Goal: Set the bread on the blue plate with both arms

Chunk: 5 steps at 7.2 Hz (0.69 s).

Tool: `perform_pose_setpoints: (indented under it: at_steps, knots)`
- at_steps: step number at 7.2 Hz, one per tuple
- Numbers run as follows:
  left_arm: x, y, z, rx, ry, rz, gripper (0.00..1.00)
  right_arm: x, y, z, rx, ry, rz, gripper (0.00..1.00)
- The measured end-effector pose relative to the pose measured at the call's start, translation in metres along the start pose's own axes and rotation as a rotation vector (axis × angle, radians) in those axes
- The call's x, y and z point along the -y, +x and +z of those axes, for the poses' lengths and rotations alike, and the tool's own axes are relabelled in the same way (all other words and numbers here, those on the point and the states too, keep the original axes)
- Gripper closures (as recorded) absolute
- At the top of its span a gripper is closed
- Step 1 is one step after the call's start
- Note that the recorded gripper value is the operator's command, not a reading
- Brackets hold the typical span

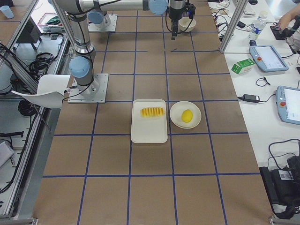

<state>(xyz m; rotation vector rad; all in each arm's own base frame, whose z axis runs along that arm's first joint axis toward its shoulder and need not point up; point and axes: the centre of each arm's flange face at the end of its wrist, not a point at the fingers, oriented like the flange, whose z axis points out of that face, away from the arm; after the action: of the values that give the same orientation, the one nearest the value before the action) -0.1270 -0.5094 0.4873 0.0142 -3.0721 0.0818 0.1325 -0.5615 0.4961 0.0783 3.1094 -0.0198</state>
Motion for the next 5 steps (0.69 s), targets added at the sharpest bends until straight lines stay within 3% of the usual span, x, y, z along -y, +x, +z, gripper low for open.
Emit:
perform_pose_setpoints:
  at_steps: [5]
  knots:
    - [0.0013, -0.0003, 0.0020, 0.001, -0.004, -0.001, 0.00, -0.0015, 0.0022, -0.0011, -0.008, 0.002, 0.002, 0.00]
